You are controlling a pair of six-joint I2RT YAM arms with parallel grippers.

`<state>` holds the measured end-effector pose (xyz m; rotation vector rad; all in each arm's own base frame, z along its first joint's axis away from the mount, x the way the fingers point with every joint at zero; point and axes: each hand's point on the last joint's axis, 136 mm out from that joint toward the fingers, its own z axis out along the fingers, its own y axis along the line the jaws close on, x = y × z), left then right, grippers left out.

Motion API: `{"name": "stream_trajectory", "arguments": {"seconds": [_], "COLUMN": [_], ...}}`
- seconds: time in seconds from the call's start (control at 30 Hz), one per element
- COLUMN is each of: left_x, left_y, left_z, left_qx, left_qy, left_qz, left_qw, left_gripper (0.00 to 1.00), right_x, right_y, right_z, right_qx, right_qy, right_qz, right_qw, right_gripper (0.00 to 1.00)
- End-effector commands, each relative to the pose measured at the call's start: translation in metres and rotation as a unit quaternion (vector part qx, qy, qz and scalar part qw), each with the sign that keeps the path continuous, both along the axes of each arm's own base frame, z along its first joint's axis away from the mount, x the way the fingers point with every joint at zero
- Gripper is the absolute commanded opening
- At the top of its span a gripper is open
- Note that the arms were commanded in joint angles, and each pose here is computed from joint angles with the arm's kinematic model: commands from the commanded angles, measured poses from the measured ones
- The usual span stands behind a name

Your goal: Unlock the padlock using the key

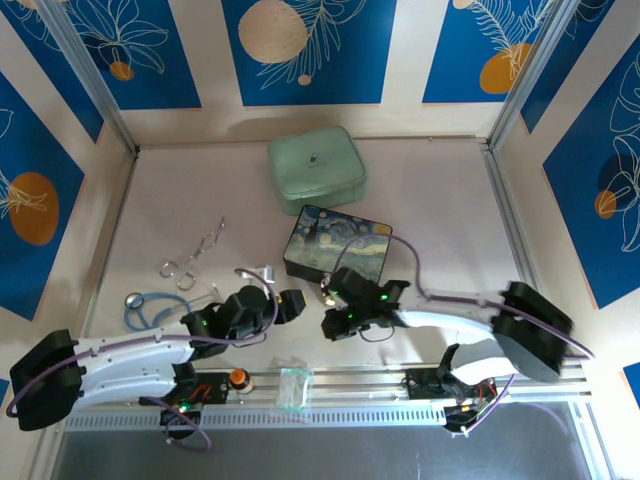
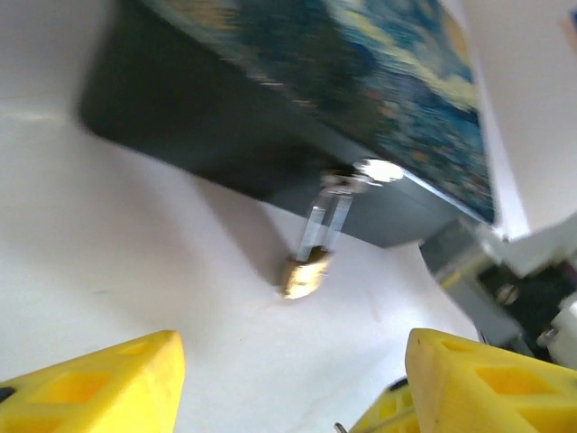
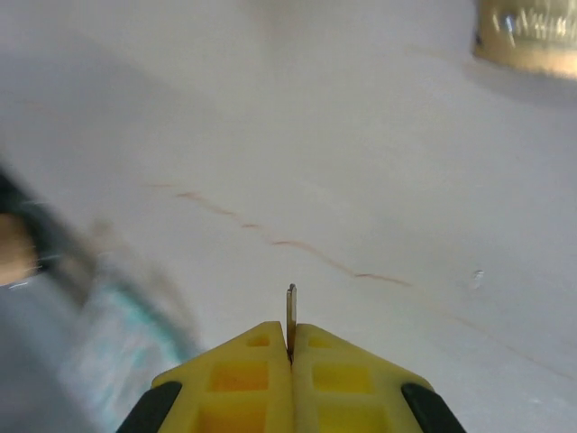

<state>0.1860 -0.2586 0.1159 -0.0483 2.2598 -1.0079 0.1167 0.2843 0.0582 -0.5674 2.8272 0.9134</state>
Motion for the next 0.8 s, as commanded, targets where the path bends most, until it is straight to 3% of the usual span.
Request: {"name": "stream_trajectory", "arguments": {"seconds": [0.0, 0.13, 0.3, 0.77], "left_x": [-0.007, -0.021, -0.035, -0.032], "left_y": [-0.037, -0.057, -0.074, -0.063], "left_z": [0.053, 0.082, 0.100, 0.091], "left_qx": [-0.060, -0.115, -0.151, -0.179], "left_qy": [-0.070, -0.111, -0.123, -0.103], "left_qz": [-0.097, -0.162, -0.218, -0.184], "left_qw": [0.991, 0.974, 0.956, 0.961], "left_gripper": [0.60, 0.55, 0.54, 0.27], "right_x": [-0.011, -0.009, -0.009, 0.009], "right_y": [0.018, 0.013, 0.014, 0.009], "right_z": [0.059, 0.097, 0.117, 0.140], "right_qx": [0.150, 0.231, 0.270, 0.348], "right_qy": [-0.030, -0.039, -0.034, -0.034], "right_qz": [0.077, 0.085, 0.102, 0.072], "right_qw": [0.985, 0.968, 0.957, 0.934], "right_gripper": [0.00, 0.00, 0.00, 0.00]}}
